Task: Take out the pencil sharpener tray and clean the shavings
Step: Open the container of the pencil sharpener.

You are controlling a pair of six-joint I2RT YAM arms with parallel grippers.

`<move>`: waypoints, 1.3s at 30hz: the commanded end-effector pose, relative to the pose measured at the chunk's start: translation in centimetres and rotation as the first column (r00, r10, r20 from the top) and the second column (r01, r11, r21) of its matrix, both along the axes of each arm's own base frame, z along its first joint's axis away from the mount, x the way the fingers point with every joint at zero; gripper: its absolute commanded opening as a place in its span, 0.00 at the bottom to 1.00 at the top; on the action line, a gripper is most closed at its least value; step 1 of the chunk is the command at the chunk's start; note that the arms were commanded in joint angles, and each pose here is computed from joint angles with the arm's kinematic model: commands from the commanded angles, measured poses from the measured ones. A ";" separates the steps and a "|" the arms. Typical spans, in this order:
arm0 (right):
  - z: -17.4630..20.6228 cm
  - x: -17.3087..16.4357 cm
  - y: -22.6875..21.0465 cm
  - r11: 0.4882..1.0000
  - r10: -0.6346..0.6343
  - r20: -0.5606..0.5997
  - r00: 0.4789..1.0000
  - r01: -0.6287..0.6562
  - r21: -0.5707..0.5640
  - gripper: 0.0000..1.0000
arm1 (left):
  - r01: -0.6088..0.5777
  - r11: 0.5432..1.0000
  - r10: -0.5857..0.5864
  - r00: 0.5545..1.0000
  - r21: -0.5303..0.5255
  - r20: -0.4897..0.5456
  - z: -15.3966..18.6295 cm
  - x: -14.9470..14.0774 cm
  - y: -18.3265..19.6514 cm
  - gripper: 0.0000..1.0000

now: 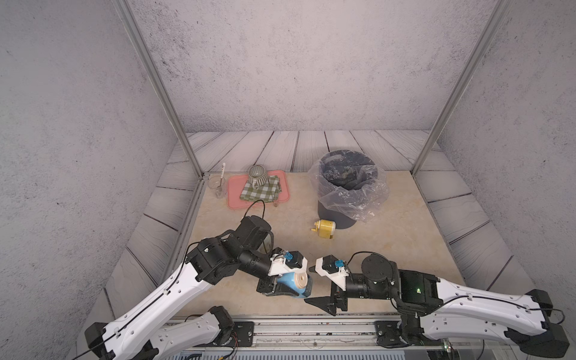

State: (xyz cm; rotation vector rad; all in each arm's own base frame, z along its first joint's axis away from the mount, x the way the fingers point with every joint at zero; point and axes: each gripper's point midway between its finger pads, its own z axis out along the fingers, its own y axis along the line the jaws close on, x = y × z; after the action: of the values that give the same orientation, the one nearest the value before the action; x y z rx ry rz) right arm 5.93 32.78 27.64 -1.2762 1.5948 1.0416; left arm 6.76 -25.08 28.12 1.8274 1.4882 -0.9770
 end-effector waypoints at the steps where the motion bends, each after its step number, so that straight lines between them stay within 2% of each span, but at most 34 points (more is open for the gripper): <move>1: 1.9 0.1 0.0 0.999 -0.007 0.024 1.000 0.006 0.048 0.85 | 0.007 0.999 -0.007 1.000 -0.032 -0.001 0.6 -0.3 0.0 0.00; 16: 1.2 0.2 0.5 0.999 -0.006 0.025 1.000 0.005 0.033 0.84 | 0.007 0.999 -0.007 1.000 -0.035 -0.003 0.7 -0.3 0.0 0.00; 39: 0.6 0.3 1.0 1.000 -0.002 0.026 1.000 0.002 0.020 0.74 | -0.002 0.999 0.002 1.000 -0.043 -0.007 0.7 -0.6 0.3 0.00</move>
State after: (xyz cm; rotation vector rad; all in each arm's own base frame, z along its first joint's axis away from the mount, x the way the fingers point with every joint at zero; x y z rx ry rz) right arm 6.24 33.75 27.23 -1.2792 1.5951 1.0338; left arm 6.52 -24.81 28.44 1.8067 1.4848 -0.9810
